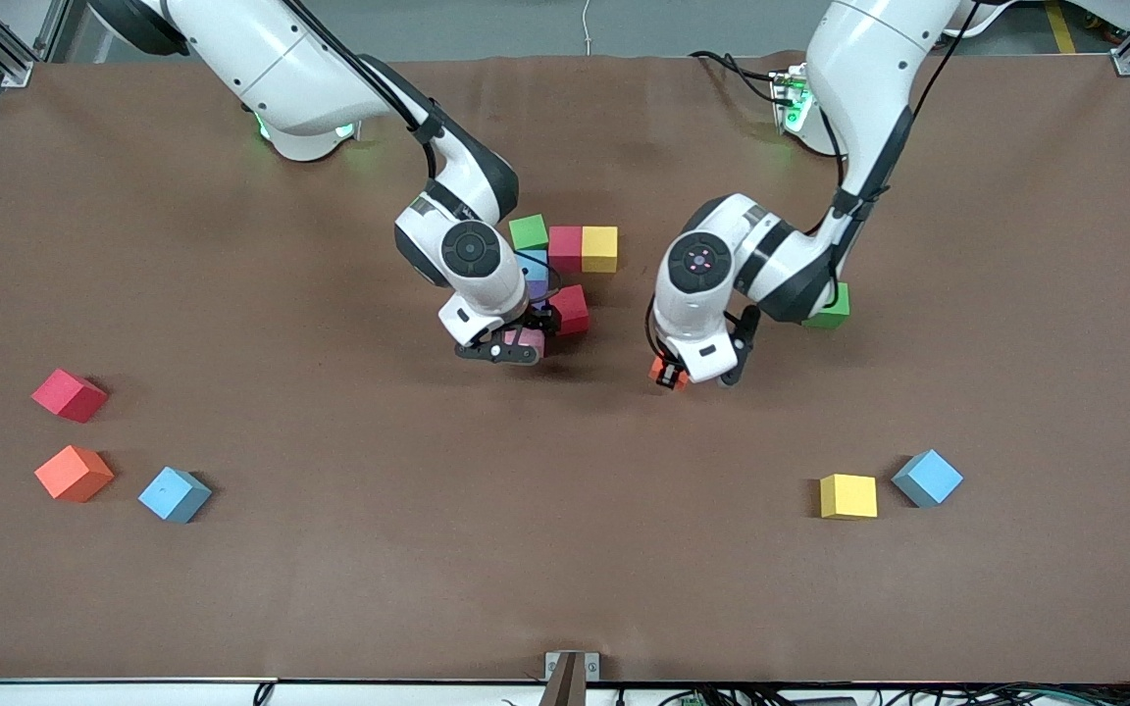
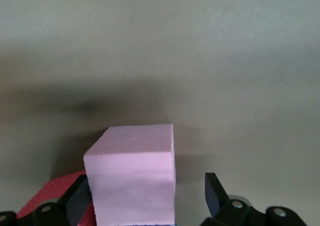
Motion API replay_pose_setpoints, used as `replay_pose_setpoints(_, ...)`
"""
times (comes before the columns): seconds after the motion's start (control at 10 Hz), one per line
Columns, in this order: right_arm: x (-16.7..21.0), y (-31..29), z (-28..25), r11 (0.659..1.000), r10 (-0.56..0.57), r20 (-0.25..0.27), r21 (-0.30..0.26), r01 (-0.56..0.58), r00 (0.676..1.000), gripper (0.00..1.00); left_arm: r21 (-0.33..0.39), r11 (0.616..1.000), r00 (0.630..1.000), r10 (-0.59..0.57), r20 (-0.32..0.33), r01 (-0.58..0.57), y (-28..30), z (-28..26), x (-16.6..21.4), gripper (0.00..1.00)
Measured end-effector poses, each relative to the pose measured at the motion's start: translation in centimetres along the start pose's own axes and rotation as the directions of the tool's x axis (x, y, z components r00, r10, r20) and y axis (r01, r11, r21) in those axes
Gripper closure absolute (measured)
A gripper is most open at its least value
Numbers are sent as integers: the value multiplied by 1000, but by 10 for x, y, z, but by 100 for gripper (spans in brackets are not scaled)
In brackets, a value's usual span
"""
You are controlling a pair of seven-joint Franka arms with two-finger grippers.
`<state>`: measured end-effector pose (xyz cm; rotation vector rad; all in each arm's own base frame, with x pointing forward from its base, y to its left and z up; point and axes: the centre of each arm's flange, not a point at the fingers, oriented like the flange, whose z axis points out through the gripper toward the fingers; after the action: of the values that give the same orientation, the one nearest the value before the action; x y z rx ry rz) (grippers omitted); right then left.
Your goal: Arrange 11 blocks into digit 3
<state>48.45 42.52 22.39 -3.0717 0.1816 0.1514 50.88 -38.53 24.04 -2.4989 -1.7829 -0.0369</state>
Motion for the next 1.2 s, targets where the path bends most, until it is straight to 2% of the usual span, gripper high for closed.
replay_pose_setpoints(0.3,12,6,-50,1000,24,-53,10,-24,998,0,45,984,985,-170,-29,171,-14,10,-17,43)
replay_pose_setpoints(0.6,41,44,-98,992,129,-82,5,-129,988,0,65,937,940,-340,-40,342,-22,22,-30,43)
replay_pose_setpoints(0.9,104,148,-145,953,301,-94,3,-302,949,0,83,906,909,-416,-14,415,-26,19,-45,43)
replay_pose_setpoints(1.2,168,301,-154,929,369,-100,1,-371,924,0,85,895,897,-441,7,439,-34,14,-67,43)
